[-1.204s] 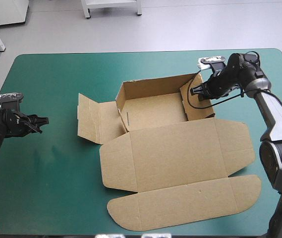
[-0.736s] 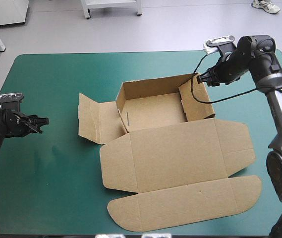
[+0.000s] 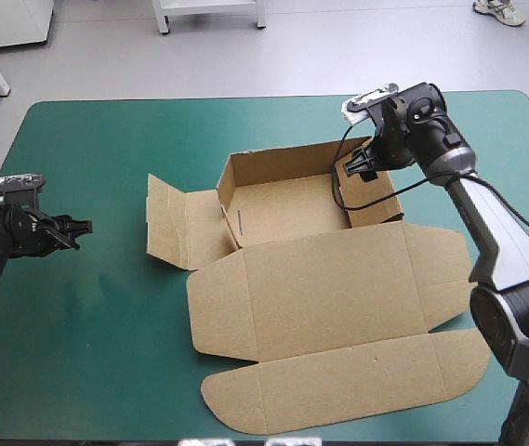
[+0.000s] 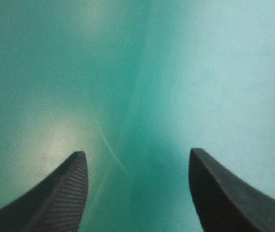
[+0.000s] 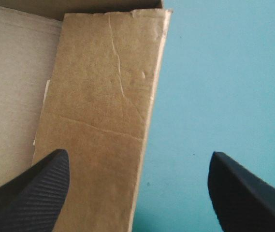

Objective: Fold the box

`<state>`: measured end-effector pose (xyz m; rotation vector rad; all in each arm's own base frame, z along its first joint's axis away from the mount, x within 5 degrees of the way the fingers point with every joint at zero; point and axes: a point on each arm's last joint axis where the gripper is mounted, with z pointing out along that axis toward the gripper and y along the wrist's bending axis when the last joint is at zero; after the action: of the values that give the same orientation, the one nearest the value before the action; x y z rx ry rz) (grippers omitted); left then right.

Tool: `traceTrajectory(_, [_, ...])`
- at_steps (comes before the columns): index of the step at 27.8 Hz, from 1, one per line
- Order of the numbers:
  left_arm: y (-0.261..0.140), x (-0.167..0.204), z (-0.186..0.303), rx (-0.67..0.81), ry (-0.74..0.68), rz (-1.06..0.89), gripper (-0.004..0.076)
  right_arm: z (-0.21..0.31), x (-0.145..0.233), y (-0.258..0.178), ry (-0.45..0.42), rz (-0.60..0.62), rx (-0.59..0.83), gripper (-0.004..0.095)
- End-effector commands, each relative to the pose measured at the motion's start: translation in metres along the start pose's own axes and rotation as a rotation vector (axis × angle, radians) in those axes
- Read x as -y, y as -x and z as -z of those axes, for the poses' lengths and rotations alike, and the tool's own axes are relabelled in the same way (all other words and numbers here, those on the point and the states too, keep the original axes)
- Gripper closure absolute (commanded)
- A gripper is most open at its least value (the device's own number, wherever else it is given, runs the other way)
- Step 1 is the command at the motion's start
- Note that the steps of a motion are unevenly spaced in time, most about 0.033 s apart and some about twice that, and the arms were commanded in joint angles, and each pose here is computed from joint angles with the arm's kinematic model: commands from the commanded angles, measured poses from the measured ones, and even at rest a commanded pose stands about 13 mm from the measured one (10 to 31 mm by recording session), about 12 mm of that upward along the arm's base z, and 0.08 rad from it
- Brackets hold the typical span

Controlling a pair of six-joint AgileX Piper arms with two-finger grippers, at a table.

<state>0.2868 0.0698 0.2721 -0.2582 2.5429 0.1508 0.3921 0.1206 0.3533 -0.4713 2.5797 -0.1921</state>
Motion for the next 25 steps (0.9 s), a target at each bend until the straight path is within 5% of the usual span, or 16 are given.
traceTrajectory(1, [0.011, -0.001, 0.018, 0.095, 0.000, 0.008, 0.0286, -0.006, 0.014, 0.006, -0.021, -0.052, 0.043, 0.0156])
traceTrajectory(7, [0.011, -0.001, 0.018, 0.093, 0.000, 0.006, 0.0286, -0.041, 0.019, 0.006, 0.148, -0.122, 0.008, 0.0203])
traceTrajectory(12, [0.011, -0.001, 0.018, 0.090, 0.000, 0.006, 0.0286, -0.055, 0.019, 0.007, 0.164, -0.112, 0.001, 0.0365])
traceTrajectory(15, [0.011, -0.001, 0.018, 0.090, 0.000, 0.006, 0.0286, -0.064, 0.015, 0.006, 0.189, -0.096, -0.016, 0.0542])
traceTrajectory(19, [0.010, -0.001, 0.018, 0.088, 0.000, 0.004, 0.0286, -0.068, 0.016, 0.004, 0.169, -0.083, -0.039, 0.0910])
traceTrajectory(25, [0.010, -0.001, 0.018, 0.088, 0.000, 0.002, 0.0286, -0.062, 0.022, 0.007, 0.154, -0.098, 0.003, 0.0921])
